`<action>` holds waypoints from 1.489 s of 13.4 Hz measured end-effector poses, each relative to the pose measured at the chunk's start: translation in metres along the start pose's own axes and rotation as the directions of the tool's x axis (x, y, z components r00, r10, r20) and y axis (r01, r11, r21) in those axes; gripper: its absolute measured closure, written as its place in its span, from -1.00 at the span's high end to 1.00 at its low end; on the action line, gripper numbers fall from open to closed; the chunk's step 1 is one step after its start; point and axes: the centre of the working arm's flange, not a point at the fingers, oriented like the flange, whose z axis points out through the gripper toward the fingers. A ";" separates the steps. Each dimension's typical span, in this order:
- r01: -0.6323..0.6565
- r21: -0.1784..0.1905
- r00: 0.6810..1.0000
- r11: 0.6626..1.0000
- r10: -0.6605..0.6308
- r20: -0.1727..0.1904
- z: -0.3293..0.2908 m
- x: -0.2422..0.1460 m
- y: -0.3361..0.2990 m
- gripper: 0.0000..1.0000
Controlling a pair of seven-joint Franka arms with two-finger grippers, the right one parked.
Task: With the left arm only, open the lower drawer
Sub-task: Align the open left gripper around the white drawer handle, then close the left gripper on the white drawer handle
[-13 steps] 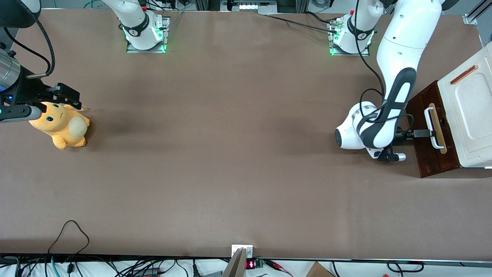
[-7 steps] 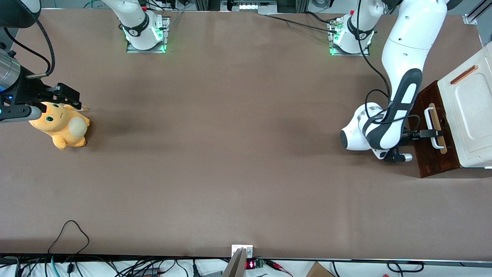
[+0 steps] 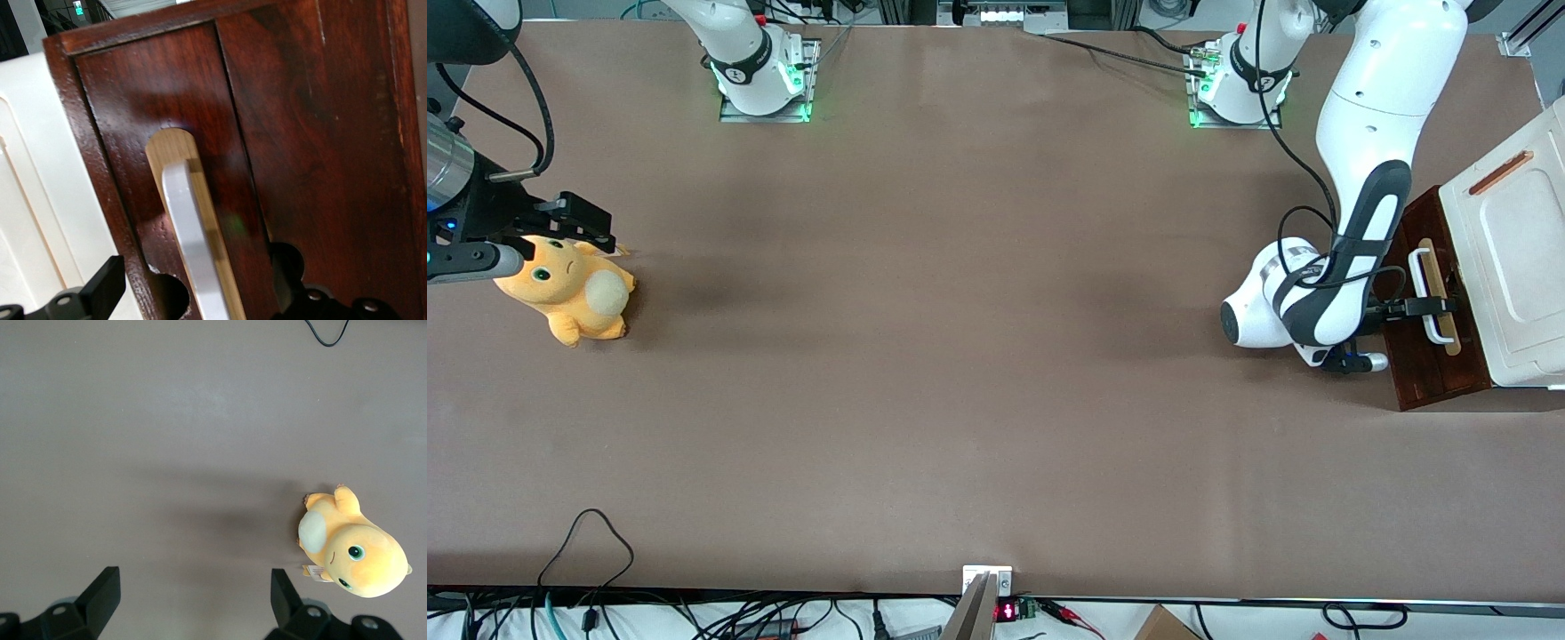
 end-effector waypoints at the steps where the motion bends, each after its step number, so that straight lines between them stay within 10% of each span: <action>1: -0.005 0.001 1.000 1.000 0.005 0.001 0.001 -0.001 0.002 0.94; 20: -0.009 0.002 1.000 1.000 0.009 0.021 0.013 -0.007 0.009 0.55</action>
